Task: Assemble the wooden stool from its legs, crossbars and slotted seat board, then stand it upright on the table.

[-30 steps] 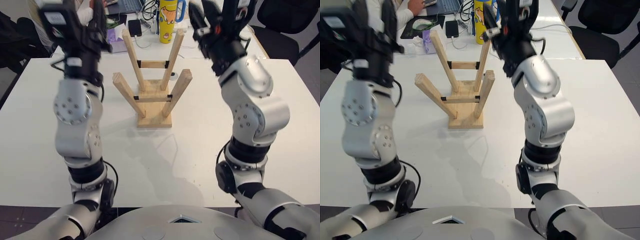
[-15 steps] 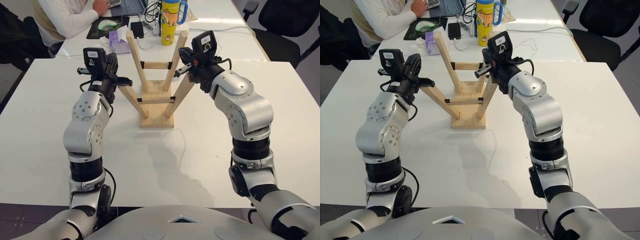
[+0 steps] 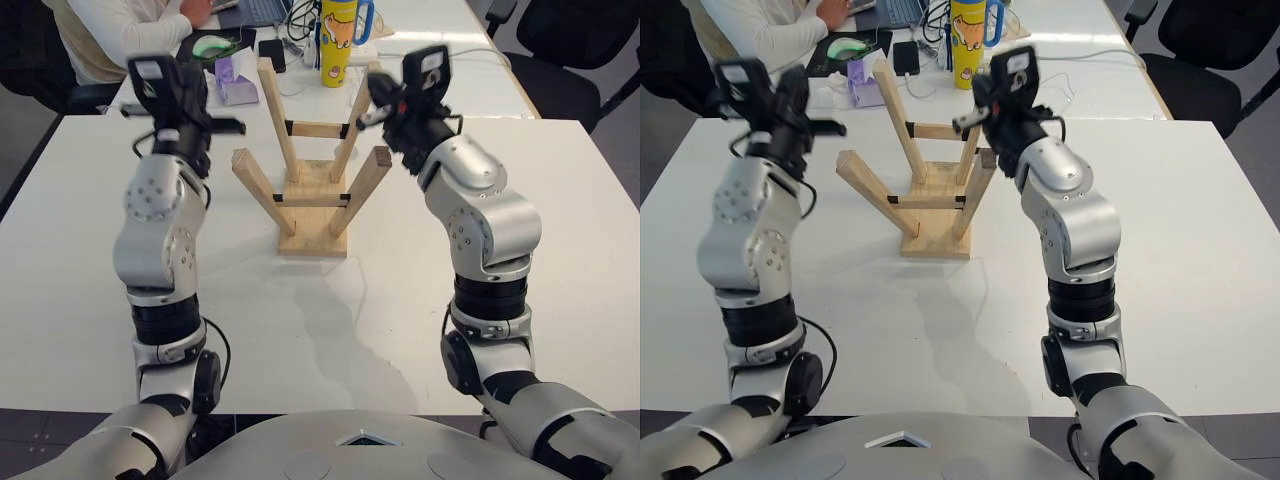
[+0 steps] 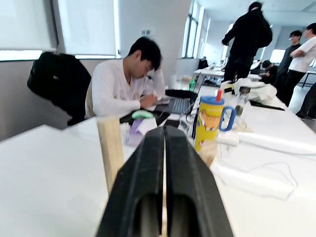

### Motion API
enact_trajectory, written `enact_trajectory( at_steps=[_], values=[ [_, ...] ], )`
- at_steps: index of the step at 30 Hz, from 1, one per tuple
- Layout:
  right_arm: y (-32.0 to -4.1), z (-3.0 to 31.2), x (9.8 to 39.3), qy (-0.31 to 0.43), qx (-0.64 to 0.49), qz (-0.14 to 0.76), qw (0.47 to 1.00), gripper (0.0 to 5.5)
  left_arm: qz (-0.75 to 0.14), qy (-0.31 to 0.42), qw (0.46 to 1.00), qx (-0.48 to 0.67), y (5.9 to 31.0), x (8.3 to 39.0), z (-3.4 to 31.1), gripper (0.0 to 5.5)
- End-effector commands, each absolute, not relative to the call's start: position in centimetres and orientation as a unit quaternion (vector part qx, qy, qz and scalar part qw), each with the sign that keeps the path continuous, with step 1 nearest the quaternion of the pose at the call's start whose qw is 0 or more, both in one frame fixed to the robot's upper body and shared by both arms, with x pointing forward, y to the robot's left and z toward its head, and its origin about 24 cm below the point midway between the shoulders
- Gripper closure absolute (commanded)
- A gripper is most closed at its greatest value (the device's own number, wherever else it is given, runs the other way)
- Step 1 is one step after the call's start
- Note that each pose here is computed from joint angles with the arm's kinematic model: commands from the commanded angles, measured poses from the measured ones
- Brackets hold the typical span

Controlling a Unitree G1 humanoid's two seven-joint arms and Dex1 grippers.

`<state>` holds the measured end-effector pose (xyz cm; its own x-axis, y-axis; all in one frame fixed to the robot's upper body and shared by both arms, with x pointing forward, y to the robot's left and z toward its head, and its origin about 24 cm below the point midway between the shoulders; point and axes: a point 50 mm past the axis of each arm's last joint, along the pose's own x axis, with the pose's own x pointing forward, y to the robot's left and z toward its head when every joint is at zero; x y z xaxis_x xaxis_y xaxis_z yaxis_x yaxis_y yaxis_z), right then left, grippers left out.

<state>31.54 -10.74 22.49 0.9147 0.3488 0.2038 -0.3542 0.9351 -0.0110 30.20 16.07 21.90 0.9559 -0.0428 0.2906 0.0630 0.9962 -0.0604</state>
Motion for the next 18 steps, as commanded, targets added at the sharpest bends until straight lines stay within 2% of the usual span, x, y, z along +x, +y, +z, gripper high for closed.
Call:
enact_trajectory(
  at_steps=[1,3,5,7,9,11,14,16,18],
  values=[
    [-11.8,27.4,31.0,-0.224,0.063,0.151,0.961,5.5,-0.081,-0.187,0.975,-0.091,14.9,29.8,24.8,5.49],
    [-11.8,27.7,30.9,-0.231,0.056,0.158,0.959,5.5,-0.129,-0.162,0.97,-0.123,13.9,29.8,24.5,5.49],
    [-11.3,25.4,31.2,-0.172,0.02,0.186,0.967,5.5,-0.154,-0.094,0.977,-0.113,13.3,30.0,21.9,5.49],
    [-10.7,20.2,31.6,-0.039,-0.065,0.222,0.972,5.5,-0.163,0.003,0.982,-0.098,12.8,30.2,17.4,5.49],
    [-11.5,15.1,31.3,0.104,-0.111,0.229,0.961,5.5,-0.165,0.081,0.979,-0.082,12.5,30.1,13.3,5.49],
    [-12.1,13.0,31.0,0.175,-0.111,0.23,0.951,5.5,-0.163,0.128,0.976,-0.075,12.8,30.1,10.4,5.49],
    [-12.2,13.1,31.2,0.173,-0.112,0.23,0.951,5.5,-0.145,0.143,0.976,-0.073,13.8,30.5,8.7,5.49],
    [-12.1,14.3,31.7,0.13,-0.106,0.22,0.961,5.5,-0.145,0.102,0.981,-0.082,13.8,30.8,10.2,5.49],
    [-12.0,15.9,32.1,0.077,-0.084,0.208,0.971,5.5,-0.146,0.028,0.984,-0.097,13.7,31.3,13.2,5.49]
  ],
)
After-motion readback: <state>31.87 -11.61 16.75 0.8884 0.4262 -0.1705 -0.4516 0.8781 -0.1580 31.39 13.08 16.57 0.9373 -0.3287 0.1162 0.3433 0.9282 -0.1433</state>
